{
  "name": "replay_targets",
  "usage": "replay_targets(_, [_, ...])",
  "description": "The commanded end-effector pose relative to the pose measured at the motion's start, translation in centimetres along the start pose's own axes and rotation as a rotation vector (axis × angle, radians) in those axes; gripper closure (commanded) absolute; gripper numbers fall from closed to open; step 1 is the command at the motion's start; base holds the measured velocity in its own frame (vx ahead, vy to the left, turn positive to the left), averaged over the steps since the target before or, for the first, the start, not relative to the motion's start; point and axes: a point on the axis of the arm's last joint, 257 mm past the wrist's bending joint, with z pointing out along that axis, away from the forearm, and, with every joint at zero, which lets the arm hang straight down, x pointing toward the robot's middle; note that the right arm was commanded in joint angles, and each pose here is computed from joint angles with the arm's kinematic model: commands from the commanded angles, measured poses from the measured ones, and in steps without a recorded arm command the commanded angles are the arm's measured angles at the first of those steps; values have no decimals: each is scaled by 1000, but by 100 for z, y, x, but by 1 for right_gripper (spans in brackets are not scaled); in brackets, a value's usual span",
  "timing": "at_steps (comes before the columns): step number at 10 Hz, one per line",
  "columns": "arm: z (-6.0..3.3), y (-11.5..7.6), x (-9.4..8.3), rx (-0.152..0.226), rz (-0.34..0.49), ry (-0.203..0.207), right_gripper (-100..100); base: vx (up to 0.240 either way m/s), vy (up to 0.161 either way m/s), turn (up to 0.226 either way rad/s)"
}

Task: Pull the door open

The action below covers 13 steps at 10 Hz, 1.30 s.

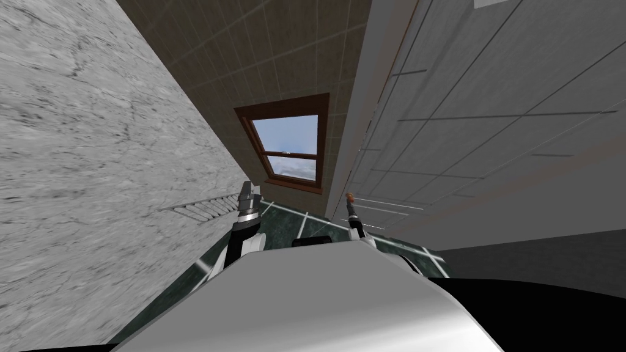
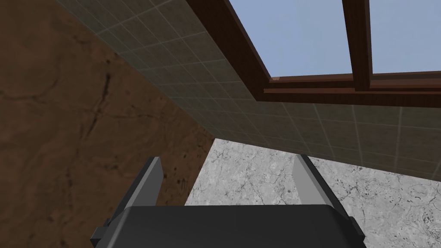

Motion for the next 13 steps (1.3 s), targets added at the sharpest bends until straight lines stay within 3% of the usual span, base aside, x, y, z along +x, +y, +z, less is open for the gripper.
replay_targets(1, [-8, -10, -27, 0, -44, -1, -100, -21, 26, -6])
replay_targets(12, [-109, -141, -315, 3, -408, -6, -100, -18, 26, -5])
replay_targets(13, [-109, -141, -315, 3, -413, -6, -100, -14, 22, -5])
